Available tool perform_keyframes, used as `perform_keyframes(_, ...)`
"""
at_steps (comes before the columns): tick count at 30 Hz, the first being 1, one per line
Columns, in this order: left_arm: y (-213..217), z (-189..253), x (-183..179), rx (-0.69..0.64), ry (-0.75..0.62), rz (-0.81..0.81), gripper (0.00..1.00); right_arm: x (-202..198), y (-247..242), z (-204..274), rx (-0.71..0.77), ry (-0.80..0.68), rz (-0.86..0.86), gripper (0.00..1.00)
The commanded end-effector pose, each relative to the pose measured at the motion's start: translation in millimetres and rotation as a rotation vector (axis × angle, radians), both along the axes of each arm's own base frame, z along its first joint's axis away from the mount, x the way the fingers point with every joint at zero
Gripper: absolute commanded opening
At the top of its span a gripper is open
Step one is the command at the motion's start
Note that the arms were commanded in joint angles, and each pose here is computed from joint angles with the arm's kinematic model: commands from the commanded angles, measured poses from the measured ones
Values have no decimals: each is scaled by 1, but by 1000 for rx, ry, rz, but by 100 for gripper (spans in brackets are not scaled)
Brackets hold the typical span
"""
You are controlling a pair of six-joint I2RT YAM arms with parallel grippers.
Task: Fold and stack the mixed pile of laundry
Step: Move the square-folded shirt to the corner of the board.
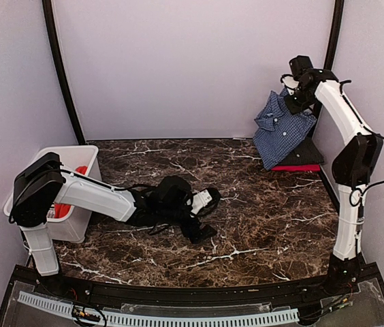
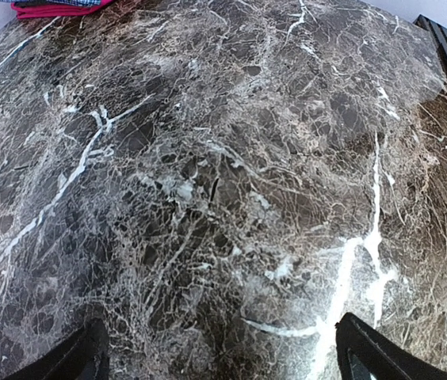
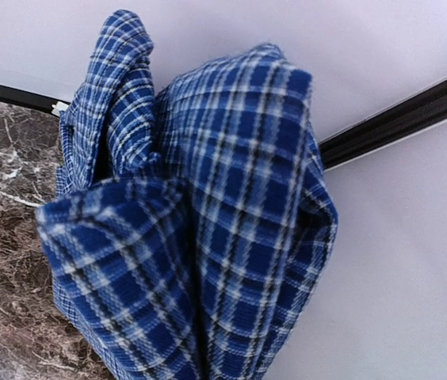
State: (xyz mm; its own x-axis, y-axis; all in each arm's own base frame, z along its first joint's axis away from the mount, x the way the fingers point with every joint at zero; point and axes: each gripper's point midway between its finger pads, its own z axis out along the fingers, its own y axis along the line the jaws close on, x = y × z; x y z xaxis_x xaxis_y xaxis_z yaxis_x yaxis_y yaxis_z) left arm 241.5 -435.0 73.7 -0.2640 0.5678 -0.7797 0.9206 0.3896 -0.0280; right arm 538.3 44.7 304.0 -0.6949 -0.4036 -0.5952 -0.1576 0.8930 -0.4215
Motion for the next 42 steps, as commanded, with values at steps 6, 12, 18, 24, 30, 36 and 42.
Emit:
perform_keyframes(6,3,0,10,24,1,27,99,38,-57,-23,-21,-77,-116,0)
perform_keyframes(12,3,-1,11,23,17,36,99,48,-98,-44,-27,-91,-189,0)
perform_keyframes(18,4,-3,13,31,32,47,99,57,-149,-82,9,-94,-269,0)
perform_keyframes(24,6,-7,13,34,59,67,99,70,-170,-129,71,-75,-303,1)
perform_keyframes(30,7,-2,14,26,66,84,99,81,-164,-160,132,-28,-304,42)
perform_keyframes(36,10,11,17,-11,76,122,99,78,-161,-124,165,-83,-309,75)
perform_keyframes(42,12,26,20,-48,64,146,99,67,-137,-40,283,-218,-222,94)
